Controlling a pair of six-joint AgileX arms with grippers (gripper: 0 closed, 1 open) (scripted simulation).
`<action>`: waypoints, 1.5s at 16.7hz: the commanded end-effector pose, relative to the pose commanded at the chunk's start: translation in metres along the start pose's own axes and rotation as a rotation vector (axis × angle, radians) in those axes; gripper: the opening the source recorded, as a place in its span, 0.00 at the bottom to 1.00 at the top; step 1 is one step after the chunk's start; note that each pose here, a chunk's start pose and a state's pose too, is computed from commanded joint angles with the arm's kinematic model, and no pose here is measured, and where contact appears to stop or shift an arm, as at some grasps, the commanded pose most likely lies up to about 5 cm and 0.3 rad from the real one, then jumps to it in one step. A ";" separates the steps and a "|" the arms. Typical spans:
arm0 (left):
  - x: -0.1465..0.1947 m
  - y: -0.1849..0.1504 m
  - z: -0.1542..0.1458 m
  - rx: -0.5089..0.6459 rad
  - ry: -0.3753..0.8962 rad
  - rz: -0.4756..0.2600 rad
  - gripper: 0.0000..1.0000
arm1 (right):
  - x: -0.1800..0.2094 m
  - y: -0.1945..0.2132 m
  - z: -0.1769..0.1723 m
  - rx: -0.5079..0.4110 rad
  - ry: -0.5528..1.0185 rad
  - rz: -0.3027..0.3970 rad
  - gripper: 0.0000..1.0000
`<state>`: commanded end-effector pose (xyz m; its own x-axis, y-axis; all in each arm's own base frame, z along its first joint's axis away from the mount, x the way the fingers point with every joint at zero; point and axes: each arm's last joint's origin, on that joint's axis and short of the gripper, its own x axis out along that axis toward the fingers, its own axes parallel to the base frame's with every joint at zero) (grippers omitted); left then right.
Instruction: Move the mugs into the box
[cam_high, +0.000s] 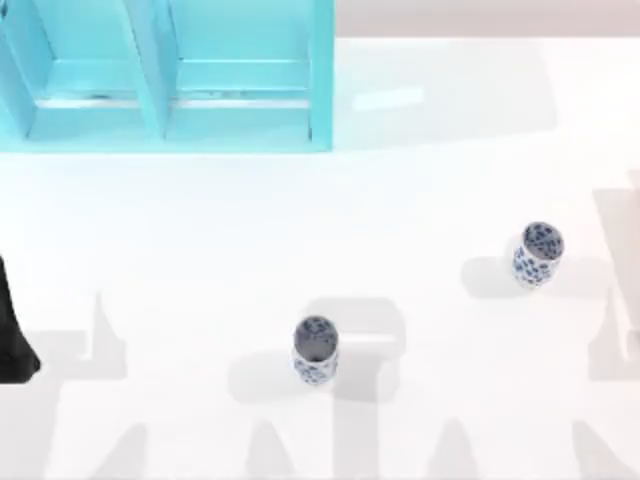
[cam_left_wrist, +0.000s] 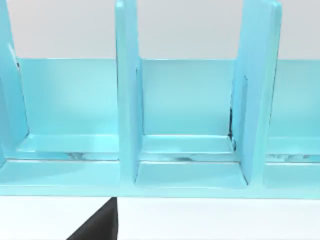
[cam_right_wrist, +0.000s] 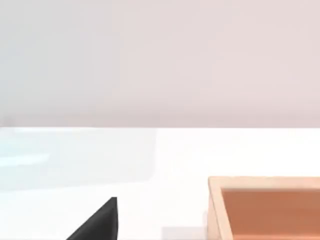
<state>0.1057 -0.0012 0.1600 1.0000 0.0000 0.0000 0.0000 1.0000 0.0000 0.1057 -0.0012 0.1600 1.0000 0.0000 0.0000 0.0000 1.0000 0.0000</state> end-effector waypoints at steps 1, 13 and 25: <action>0.000 0.000 0.000 0.000 0.000 0.000 1.00 | 0.000 0.000 0.000 0.000 0.000 0.000 1.00; 0.000 0.000 0.000 0.000 0.000 0.000 1.00 | 0.029 0.020 0.031 0.141 0.592 0.053 1.00; 0.000 0.000 0.000 0.000 0.000 0.000 1.00 | 0.149 0.158 0.103 0.163 1.317 0.026 1.00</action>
<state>0.1057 -0.0012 0.1600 1.0000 0.0000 0.0000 0.0000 1.0000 0.0000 0.2548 0.1573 0.2635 0.2530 0.1114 -0.9610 0.0730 0.9883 0.1338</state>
